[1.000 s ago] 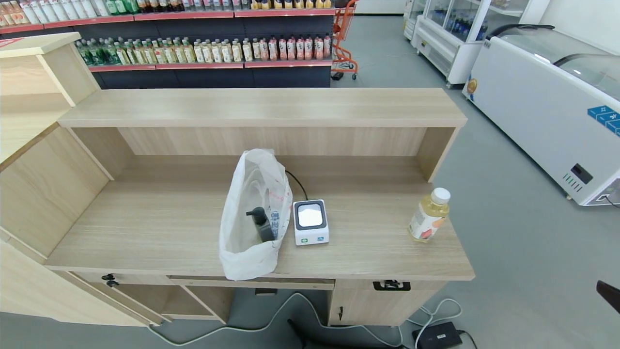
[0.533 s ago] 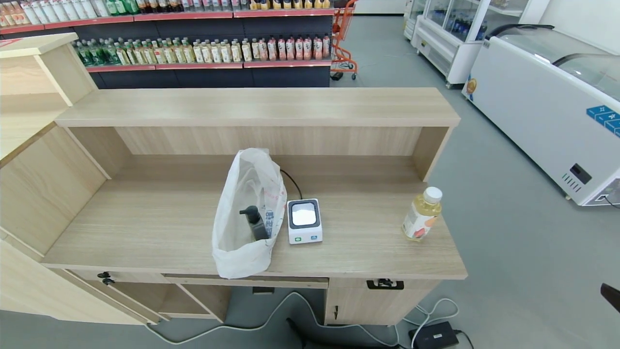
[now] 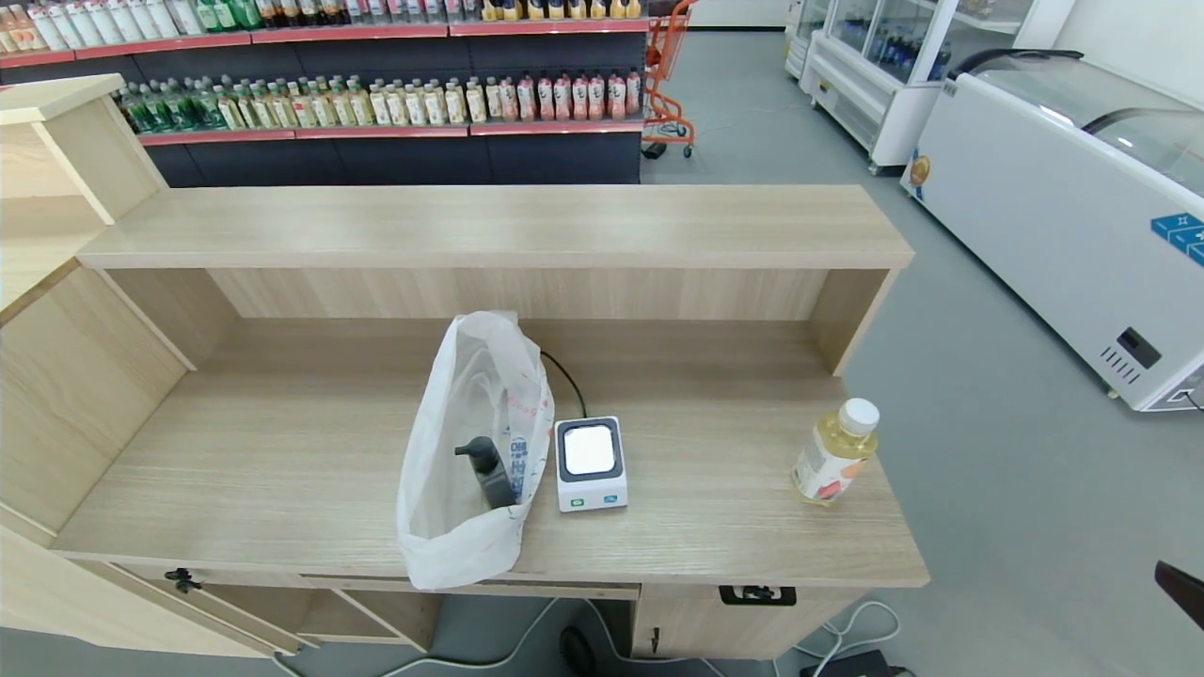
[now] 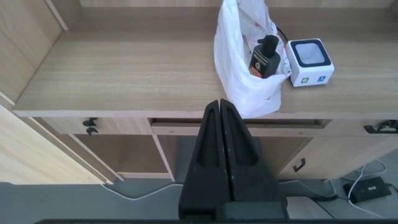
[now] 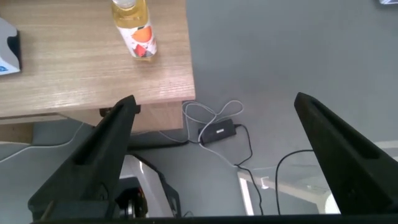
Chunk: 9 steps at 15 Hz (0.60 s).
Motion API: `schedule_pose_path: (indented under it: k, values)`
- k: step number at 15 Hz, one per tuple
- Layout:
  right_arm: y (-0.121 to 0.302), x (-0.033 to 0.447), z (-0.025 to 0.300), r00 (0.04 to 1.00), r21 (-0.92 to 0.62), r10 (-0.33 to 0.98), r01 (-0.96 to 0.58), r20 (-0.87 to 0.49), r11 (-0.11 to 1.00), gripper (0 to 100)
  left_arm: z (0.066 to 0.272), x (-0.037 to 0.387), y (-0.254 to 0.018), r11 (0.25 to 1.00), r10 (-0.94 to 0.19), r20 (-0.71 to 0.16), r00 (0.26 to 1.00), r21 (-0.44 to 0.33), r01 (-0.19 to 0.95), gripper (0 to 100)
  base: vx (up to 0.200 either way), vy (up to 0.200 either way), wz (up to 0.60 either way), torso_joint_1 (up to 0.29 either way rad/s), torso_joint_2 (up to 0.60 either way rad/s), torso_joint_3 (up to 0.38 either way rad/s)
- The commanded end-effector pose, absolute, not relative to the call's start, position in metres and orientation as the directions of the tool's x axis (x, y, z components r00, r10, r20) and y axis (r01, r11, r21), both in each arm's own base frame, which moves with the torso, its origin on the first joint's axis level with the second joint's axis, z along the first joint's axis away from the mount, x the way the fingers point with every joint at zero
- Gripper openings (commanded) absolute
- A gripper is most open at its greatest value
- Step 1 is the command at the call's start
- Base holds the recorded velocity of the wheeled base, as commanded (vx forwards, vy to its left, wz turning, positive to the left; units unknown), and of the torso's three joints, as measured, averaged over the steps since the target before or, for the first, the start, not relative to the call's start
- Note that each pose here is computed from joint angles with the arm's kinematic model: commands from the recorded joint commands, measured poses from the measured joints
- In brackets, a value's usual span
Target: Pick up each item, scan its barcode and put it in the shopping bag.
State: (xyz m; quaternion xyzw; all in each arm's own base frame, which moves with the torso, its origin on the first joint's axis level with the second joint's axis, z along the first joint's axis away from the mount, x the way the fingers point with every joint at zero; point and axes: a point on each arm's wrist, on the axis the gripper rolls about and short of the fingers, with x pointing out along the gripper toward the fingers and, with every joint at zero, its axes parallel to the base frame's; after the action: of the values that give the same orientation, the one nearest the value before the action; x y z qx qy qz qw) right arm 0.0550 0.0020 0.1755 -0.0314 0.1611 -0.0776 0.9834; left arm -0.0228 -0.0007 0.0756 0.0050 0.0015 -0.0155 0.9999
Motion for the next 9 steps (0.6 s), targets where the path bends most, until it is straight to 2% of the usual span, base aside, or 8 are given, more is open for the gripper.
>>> schedule_pose_path:
  k: [1, 5, 9]
  values:
    - [0.003, 0.064, 0.172, 0.917, -0.098, -0.172, 0.147, -0.359, 0.984, 100, 0.076, -0.023, -0.001, 0.999, -0.031, -0.003, 1.0, 0.009, 0.031, 0, 0.0, 0.0, 0.0, 0.0, 0.0, 0.0]
    - [0.009, 0.105, 0.162, 0.861, -0.043, -0.151, 0.149, -0.485, 0.988, 100, 0.076, -0.023, -0.001, 0.999, -0.032, -0.003, 0.999, 0.009, 0.032, 0, 0.0, 0.0, 0.0, 0.0, 0.0, 0.0]
    - [0.021, 0.162, 0.14, 0.846, 0.053, -0.033, 0.072, -0.532, 0.996, 100, 0.075, -0.023, -0.001, 0.999, -0.032, -0.005, 0.999, 0.009, 0.032, 0, 0.0, 0.0, 0.0, 0.0, 0.0, 0.0]
